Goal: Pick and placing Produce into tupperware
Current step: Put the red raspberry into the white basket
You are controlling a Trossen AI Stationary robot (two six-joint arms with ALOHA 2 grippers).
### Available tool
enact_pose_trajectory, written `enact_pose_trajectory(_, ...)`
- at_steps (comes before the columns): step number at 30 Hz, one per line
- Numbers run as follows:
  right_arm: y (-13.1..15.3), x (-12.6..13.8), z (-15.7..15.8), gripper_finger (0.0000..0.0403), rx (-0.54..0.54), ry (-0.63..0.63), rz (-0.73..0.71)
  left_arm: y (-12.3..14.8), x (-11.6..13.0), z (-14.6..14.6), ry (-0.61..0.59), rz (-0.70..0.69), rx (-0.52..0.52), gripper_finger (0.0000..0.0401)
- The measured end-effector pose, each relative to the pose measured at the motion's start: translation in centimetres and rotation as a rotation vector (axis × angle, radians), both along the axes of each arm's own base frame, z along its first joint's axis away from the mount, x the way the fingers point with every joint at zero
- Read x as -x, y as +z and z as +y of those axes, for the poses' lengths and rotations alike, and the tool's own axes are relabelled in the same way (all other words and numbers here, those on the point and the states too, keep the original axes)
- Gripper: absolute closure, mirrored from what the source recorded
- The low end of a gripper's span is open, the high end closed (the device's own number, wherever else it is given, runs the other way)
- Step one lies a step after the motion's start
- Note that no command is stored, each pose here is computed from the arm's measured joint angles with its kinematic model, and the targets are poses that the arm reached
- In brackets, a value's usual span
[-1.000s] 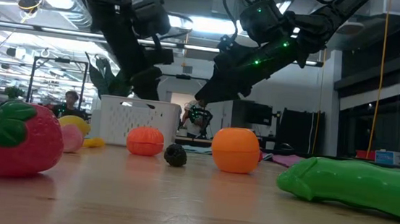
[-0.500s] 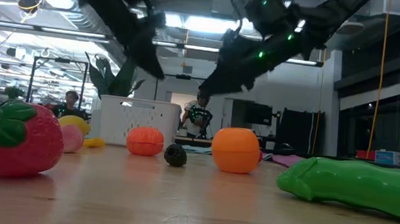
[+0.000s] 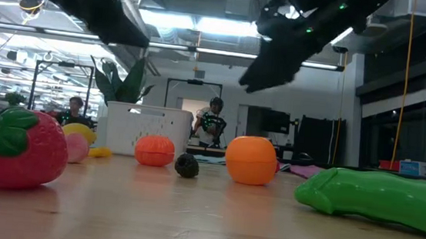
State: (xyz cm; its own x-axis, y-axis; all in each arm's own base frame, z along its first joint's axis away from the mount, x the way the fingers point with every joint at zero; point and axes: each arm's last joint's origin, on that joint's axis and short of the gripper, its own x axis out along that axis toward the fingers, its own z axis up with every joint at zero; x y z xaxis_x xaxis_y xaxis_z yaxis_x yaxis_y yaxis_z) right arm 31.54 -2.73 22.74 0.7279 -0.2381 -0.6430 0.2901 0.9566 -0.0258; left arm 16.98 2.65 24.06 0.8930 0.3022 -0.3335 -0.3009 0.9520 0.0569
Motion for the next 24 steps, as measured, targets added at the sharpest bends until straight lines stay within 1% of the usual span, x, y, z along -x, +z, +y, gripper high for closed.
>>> enact_pose_trajectory(5,-1.1,1.0,2.1,0.0095,-0.063,-0.065,0.131,-0.7,1.5,-1.2,-0.051,-0.046,0.03,0.0344)
enact_pose_trajectory(8,-1.4,1.5,3.2,0.0095,-0.106,-0.088,0.173,-1.2,1.9,-1.6,-0.073,-0.061,0.034,0.035)
enact_pose_trajectory(13,-1.5,1.5,4.3,0.0095,-0.141,-0.103,0.165,-1.6,2.1,-1.8,-0.087,-0.068,0.034,0.0361)
enact_pose_trajectory(22,-1.8,1.7,5.0,0.0095,-0.145,-0.094,0.193,-1.6,2.0,-1.8,-0.087,-0.064,0.035,0.0378)
enact_pose_trajectory(24,-2.0,1.6,4.9,0.0095,-0.161,-0.117,0.193,-1.6,2.0,-1.8,-0.087,-0.063,0.03,0.0381)
